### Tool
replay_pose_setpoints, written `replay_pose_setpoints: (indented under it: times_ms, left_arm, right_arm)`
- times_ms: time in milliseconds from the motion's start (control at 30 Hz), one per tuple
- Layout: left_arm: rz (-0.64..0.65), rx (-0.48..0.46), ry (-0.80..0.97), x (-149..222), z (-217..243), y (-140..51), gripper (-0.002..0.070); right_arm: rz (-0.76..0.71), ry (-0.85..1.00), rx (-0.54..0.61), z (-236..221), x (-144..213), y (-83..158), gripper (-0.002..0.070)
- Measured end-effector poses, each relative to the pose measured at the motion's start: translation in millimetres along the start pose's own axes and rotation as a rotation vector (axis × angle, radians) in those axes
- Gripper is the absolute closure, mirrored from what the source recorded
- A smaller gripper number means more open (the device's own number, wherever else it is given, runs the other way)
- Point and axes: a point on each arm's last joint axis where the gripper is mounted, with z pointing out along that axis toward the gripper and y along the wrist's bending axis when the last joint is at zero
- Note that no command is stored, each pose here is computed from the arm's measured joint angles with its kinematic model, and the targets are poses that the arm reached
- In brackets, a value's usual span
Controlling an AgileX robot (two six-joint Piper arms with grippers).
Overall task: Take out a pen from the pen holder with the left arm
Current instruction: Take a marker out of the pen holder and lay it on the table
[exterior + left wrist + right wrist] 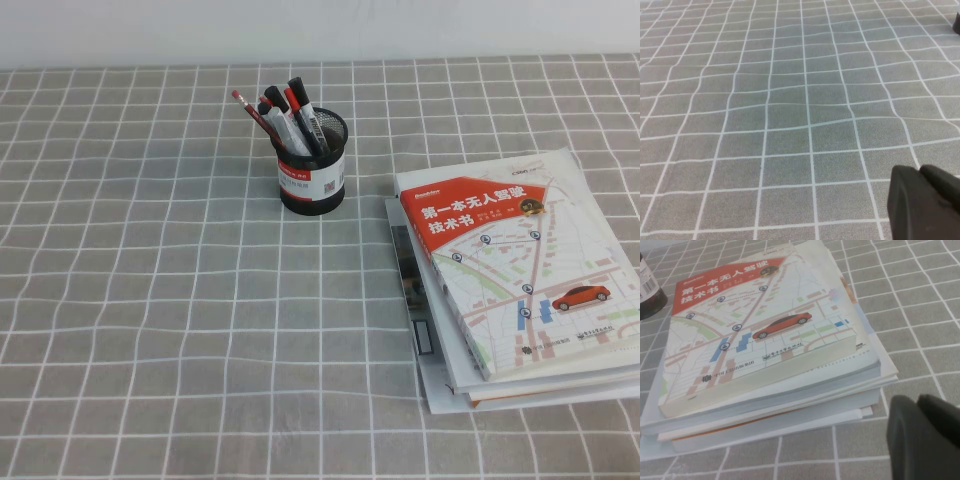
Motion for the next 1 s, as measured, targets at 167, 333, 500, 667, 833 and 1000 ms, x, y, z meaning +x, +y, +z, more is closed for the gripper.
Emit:
replay_pose_setpoints:
  times_ms: [167, 333, 500, 667, 833, 1000]
  left_arm:
    - [0.000, 0.000, 0.000, 0.0, 0.0, 0.0, 0.0678]
    - [0.000, 0.000, 0.000, 0.0, 0.0, 0.0, 0.0678]
    - [0.000, 0.000, 0.000, 0.0, 0.0, 0.0, 0.0678]
    - [0.000, 0.000, 0.000, 0.0, 0.0, 0.0, 0.0678]
    - [0.006, -0.002, 0.000, 0.0, 0.0, 0.2, 0.0678]
    - [0.023, -0.009, 0.002, 0.1, 0.0, 0.8, 0.0678]
  right_arm:
    - [0.000, 0.000, 0.000, 0.0, 0.0, 0.0, 0.0688]
    - [0.000, 0.000, 0.000, 0.0, 0.0, 0.0, 0.0689]
    - [0.000, 0.000, 0.000, 0.0, 0.0, 0.0, 0.0689]
    - [0.000, 0.000, 0.000, 0.0, 0.0, 0.0, 0.0688]
    - [0.000, 0.000, 0.000, 0.0, 0.0, 0.0, 0.0689]
    - [0.000, 0.000, 0.000, 0.0, 0.0, 0.0, 0.0689]
